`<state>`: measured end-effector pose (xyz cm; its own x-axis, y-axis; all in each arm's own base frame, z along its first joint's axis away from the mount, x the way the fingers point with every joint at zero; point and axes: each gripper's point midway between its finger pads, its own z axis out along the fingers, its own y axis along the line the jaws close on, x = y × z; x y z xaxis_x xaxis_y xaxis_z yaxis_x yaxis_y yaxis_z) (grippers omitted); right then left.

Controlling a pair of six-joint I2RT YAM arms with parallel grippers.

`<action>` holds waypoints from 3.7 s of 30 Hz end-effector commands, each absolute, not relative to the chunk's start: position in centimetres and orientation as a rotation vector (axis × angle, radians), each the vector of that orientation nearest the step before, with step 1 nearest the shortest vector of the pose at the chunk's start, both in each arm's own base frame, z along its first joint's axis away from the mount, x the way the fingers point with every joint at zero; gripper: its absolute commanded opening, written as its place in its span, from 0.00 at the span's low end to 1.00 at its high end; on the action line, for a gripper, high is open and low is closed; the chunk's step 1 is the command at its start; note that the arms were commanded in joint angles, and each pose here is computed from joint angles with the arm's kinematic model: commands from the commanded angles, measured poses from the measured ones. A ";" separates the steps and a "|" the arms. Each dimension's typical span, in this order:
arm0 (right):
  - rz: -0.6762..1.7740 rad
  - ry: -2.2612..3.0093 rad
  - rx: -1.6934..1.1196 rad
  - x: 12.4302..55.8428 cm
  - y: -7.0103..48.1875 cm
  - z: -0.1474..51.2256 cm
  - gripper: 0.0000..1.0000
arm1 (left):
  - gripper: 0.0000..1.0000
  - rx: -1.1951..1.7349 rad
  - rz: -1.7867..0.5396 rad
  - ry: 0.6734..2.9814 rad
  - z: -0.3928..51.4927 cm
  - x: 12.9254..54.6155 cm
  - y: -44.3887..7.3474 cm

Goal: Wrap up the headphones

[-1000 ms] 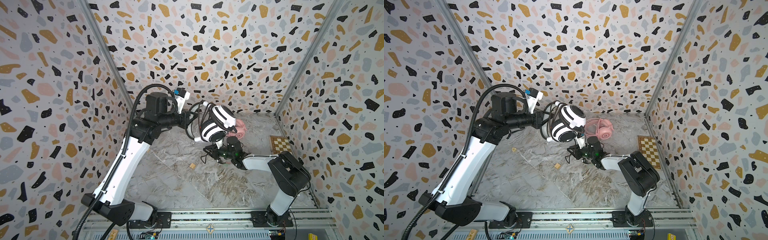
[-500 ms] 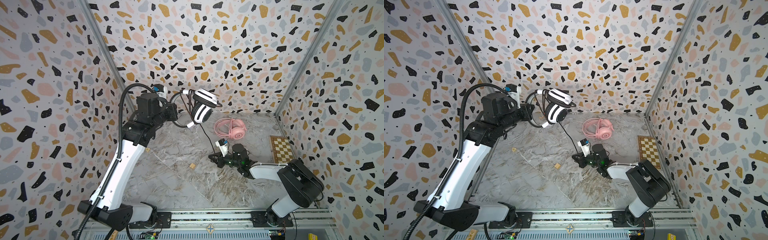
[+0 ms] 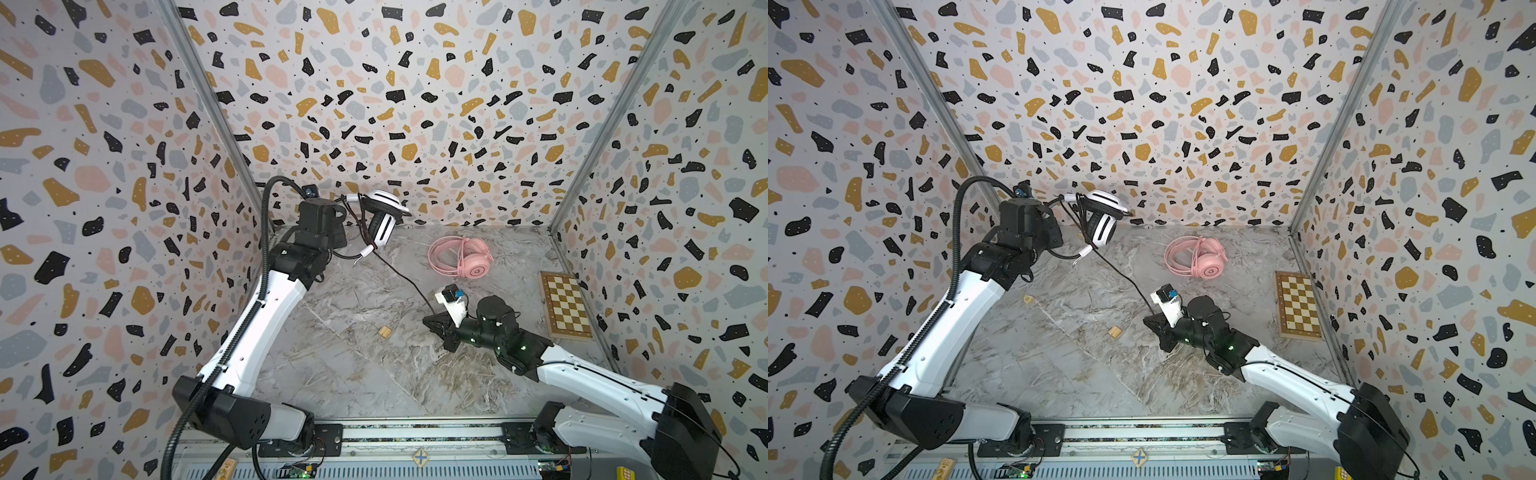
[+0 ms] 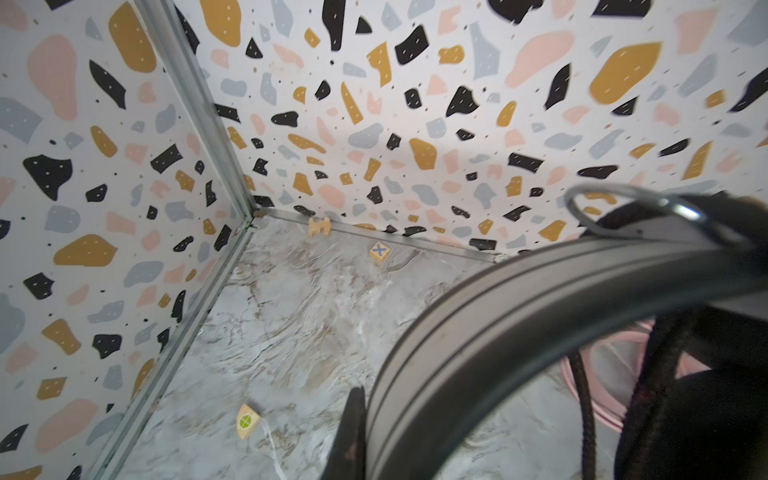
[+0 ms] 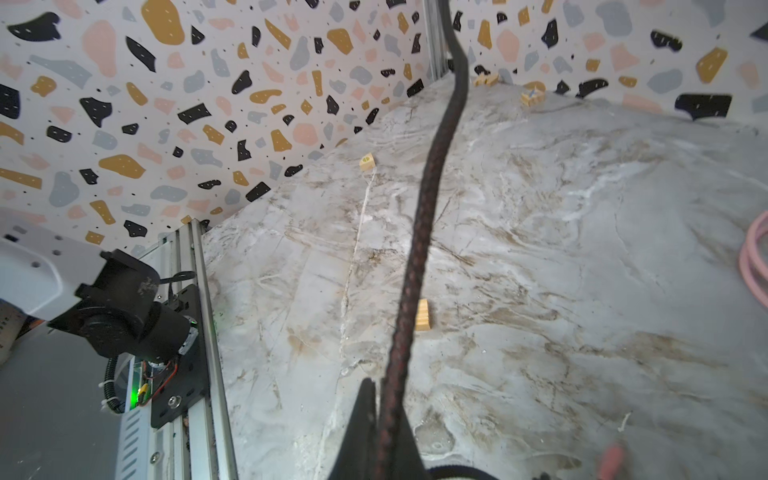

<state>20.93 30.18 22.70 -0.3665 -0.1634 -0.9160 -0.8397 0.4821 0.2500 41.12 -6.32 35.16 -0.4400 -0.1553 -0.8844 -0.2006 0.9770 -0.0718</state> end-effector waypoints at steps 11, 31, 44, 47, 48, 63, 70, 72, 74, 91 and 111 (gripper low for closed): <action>0.674 1.622 -0.747 21.5 26.0 35.0 0.05 | 0.00 -0.143 0.139 2.167 28.2 42.3 -6.8; 0.529 1.458 -0.836 25.3 29.7 43.1 0.05 | 0.00 0.453 -0.116 2.330 22.1 36.0 -18.1; 0.491 1.592 -0.737 31.1 27.4 38.3 0.07 | 0.00 0.775 -0.490 2.213 24.7 29.8 -22.6; 0.493 1.646 -0.722 32.2 27.3 36.4 0.09 | 0.00 0.797 -0.563 2.179 26.0 29.0 -23.3; 0.499 1.662 -0.719 32.5 27.3 36.0 0.10 | 0.00 0.804 -0.583 2.168 26.4 28.8 -23.5; 0.570 1.897 -0.672 34.9 26.8 25.6 0.32 | 0.00 0.746 -0.737 2.010 32.2 27.9 -24.5; 0.645 1.895 -0.652 35.0 26.6 24.8 0.35 | 0.00 0.725 -0.759 1.991 33.1 28.2 -24.8; 0.672 1.886 -0.649 34.9 26.7 24.8 0.33 | 0.00 0.713 -0.748 1.991 33.2 28.4 -24.6; 0.719 1.889 -0.639 34.9 26.7 24.2 0.33 | 0.00 0.707 -0.766 1.979 33.7 28.4 -24.7; 0.858 1.981 -0.565 36.1 25.9 18.9 0.45 | 0.00 0.625 -0.822 1.884 38.0 28.6 -23.9; 0.995 1.946 -0.590 34.7 26.8 19.1 0.30 | 0.00 0.547 -0.874 1.839 40.6 30.0 -23.0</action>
<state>34.78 26.31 17.93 -0.5530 -0.0514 -0.8316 -0.6801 0.6043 0.4150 30.31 -22.47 34.61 -0.5187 0.0839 -0.8508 0.6373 0.7013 -0.3194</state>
